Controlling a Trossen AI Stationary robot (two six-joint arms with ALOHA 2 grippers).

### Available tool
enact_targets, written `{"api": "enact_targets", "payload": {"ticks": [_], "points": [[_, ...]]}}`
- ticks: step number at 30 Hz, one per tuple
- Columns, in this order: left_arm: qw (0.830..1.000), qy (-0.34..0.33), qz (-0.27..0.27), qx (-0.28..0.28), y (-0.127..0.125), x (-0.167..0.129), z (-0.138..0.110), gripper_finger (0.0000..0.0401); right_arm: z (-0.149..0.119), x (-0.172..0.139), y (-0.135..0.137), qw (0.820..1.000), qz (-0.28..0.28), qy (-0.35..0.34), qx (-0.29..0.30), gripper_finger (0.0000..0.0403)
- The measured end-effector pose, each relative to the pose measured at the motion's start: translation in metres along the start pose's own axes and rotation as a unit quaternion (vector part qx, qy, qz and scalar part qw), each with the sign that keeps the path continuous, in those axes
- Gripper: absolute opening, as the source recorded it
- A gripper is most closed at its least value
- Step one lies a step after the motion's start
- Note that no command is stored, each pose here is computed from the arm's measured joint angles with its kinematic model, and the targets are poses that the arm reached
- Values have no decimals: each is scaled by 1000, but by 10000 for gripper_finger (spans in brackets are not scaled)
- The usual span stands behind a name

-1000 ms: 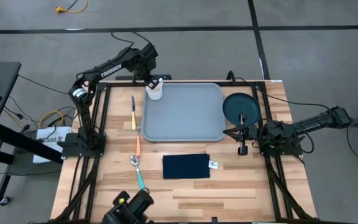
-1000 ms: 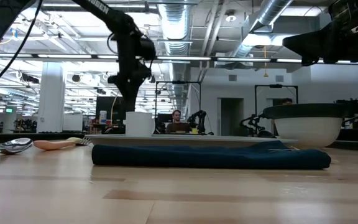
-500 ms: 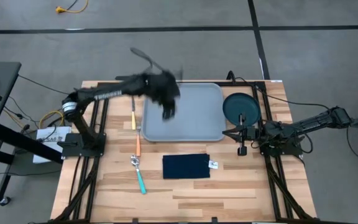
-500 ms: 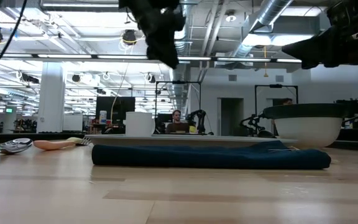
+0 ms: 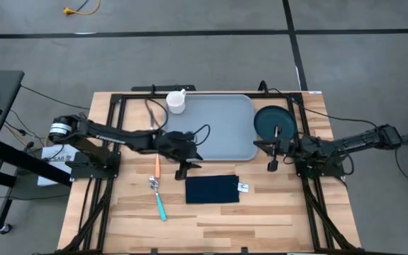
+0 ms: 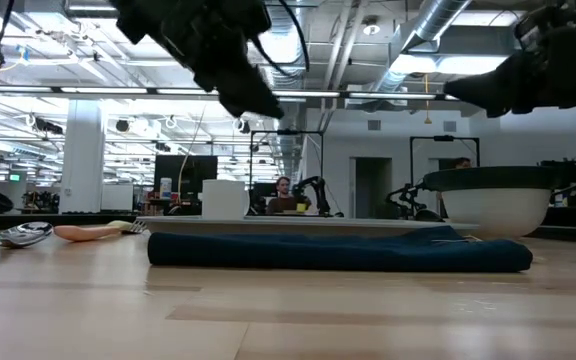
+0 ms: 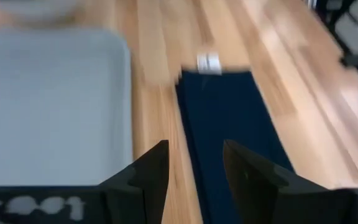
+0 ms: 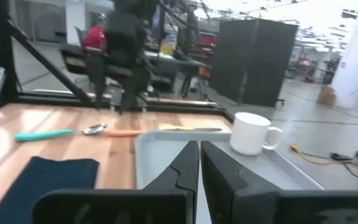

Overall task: Set up tray
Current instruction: Put the black plate to the bottom right of the white mug on the gray tray

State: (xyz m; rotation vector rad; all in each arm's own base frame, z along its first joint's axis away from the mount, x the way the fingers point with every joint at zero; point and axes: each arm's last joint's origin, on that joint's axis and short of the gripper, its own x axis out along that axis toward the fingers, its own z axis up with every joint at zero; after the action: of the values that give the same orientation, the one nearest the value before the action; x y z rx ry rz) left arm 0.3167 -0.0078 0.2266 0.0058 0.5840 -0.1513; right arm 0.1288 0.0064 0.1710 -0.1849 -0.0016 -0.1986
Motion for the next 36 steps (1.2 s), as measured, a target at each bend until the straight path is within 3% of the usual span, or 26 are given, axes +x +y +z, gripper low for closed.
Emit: {"api": "enact_targets", "payload": {"ticks": [3, 7, 14, 20, 24, 32, 36], "points": [[999, -35, 19, 18, -3, 2, -3, 139, -1, 2, -3, 999, -9, 25, -18, 11], [996, -58, 37, 49, -5, 2, -1, 139, 4, 5, -7, 992, -6, 122, -40, 11], [994, -66, 42, 76, -6, 2, 0, 139, 46, 8, -15, 974, 4, 222, -32, 14], [992, -77, 53, 82, -5, 1, 2, 140, 69, 11, -18, 950, 4, 312, -2, 49], [991, -77, 75, 80, -4, 1, 3, 140, 67, 18, -15, 931, -4, 365, 25, 80], [991, -73, 81, 79, -4, 1, 2, 140, 48, 36, -8, 900, -11, 436, 9, 128], [991, -73, 81, 79, -4, 1, 2, 140, 47, 42, -11, 887, -43, 459, 14, 150]]}}
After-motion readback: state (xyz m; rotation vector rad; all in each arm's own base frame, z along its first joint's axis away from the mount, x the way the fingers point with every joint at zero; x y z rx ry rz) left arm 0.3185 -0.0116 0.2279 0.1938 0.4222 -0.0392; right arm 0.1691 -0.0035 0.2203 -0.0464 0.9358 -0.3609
